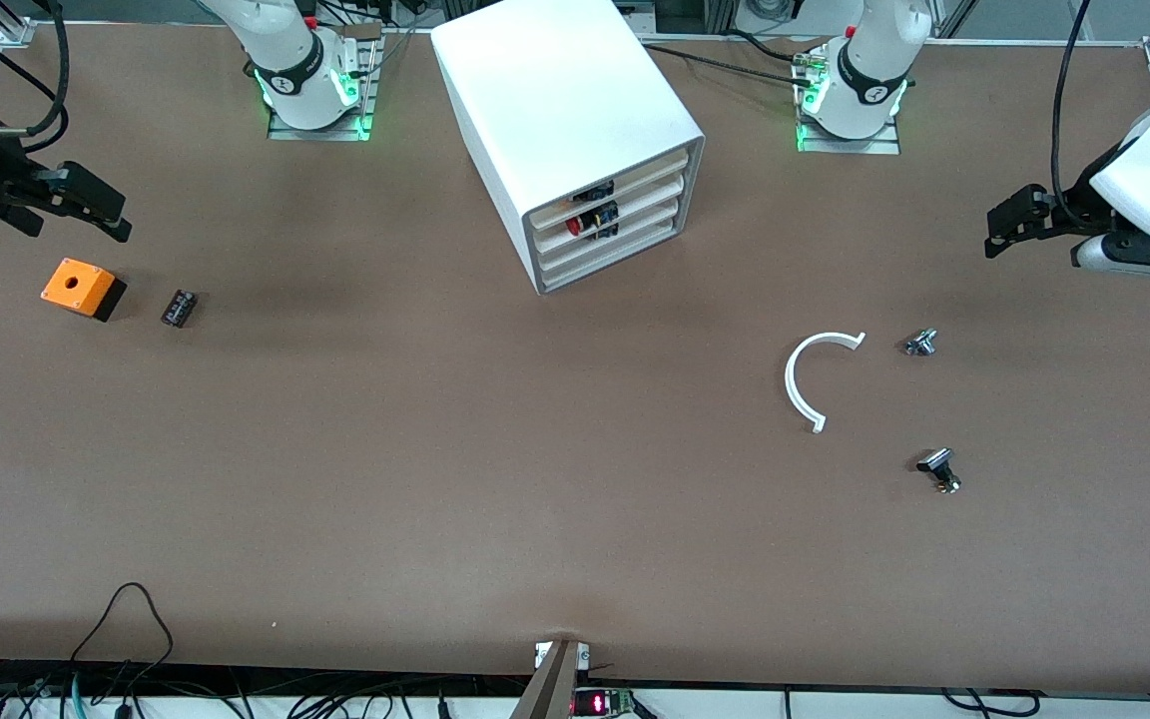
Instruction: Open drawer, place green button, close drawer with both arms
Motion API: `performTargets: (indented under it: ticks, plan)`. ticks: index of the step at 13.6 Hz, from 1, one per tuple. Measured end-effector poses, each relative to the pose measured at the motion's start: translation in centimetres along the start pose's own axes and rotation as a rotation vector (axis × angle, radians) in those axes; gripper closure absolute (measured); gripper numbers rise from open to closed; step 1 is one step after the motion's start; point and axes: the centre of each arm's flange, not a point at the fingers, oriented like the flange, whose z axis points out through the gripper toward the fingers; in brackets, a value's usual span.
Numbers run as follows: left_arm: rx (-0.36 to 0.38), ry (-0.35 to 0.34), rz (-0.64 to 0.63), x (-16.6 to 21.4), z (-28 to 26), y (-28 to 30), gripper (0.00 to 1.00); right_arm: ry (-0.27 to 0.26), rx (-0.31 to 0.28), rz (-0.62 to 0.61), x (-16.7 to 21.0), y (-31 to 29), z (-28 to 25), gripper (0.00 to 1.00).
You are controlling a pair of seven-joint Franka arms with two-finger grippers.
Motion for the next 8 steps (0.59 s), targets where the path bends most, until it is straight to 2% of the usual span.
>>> performTargets:
  ticks: [8]
  plan:
    - [0.000,0.000,0.008,0.01,0.00,0.40,0.00,0.001,0.000,0.000,0.00,0.00,-0.05,0.00]
